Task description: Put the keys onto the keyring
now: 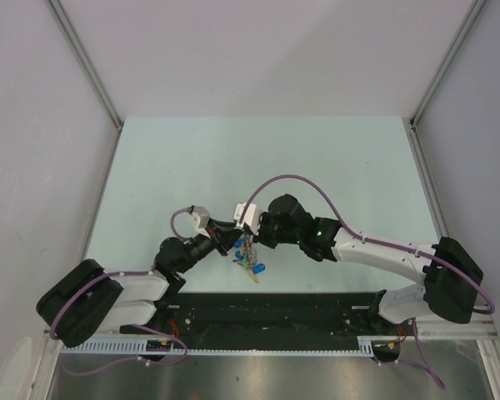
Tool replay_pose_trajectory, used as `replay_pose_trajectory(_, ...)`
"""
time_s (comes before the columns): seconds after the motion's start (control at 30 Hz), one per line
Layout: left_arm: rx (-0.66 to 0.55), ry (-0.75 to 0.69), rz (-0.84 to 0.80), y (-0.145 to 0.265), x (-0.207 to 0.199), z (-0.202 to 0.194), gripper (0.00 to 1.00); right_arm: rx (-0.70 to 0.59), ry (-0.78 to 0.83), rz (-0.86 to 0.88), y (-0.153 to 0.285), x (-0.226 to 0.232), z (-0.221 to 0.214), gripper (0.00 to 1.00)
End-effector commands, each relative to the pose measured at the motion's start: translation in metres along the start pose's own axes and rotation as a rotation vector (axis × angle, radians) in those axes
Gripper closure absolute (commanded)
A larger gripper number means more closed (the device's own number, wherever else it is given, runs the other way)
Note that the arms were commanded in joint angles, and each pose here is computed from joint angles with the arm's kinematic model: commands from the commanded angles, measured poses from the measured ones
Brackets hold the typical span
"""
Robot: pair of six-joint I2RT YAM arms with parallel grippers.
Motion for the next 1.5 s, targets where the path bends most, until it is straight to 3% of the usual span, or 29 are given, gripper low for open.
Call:
replay_pose_trajectory(0.0, -0.458, -0.064, -0.188, 0.014, -0.054, 0.106, 0.71, -0.067, 0.049, -0.035, 0.019, -0.006, 0.023, 1.0)
replay_pose_trajectory(0.03, -0.459, -0.067, -0.186, 0.015, -0.054, 0.106, 0.63, -0.059, 0.059, -0.03, 0.023, -0.005, 0.021, 1.0)
replay_pose_trajectory(0.13, -0.45, -0.072, -0.192, 0.017, -0.052, 0.106, 0.57, -0.052, 0.103, -0.027, 0.034, -0.008, 0.019, 1.0)
replay_pose_trajectory(0.43, -0.317, -0.151, -0.256, 0.008, -0.043, 0.1, 0.48, -0.057, 0.161, -0.018, 0.05, -0.016, 0.017, 1.0)
replay_pose_trajectory(0.63, -0.092, -0.304, -0.493, 0.001, -0.065, 0.075, 0.37, -0.069, 0.181, -0.006, 0.055, -0.017, 0.02, 1.0)
replay_pose_trajectory(0.8, 0.055, -0.41, -0.62, 0.0, -0.068, 0.054, 0.37, -0.078, 0.191, 0.006, 0.059, -0.017, 0.024, 1.0)
replay_pose_trajectory(0.9, 0.149, -0.419, -0.613, -0.004, -0.057, 0.045, 0.37, -0.083, 0.194, 0.013, 0.06, -0.015, 0.026, 1.0)
replay_pose_trajectory(0.97, 0.164, -0.504, -0.618, -0.011, -0.053, 0.051, 0.37, -0.083, 0.193, 0.015, 0.06, -0.015, 0.026, 1.0)
replay_pose_trajectory(1.0, 0.252, -0.451, -0.584, -0.009, -0.043, 0.036, 0.37, -0.084, 0.196, 0.016, 0.06, -0.015, 0.027, 1.0)
replay_pose_trajectory(1.07, 0.267, -0.535, -0.596, -0.015, -0.039, 0.04, 0.38, -0.081, 0.195, 0.02, 0.059, -0.014, 0.026, 1.0)
replay_pose_trajectory(1.33, 0.427, -0.438, -0.624, -0.015, -0.029, 0.018, 0.5, -0.081, 0.196, 0.027, 0.058, -0.012, 0.026, 1.0)
replay_pose_trajectory(1.47, 0.457, -0.412, -0.662, -0.015, -0.035, 0.013, 0.51, -0.082, 0.199, 0.03, 0.057, -0.012, 0.027, 1.0)
Point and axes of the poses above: each gripper's point midway between its finger pads, its own y axis back along the fingers, its own x axis along the line the jaws close on, z = x × y, the point moved 1 cm from there along y, back along the fingers, and after that the axes turned 11 degrees about y, right-handed, at the moved point
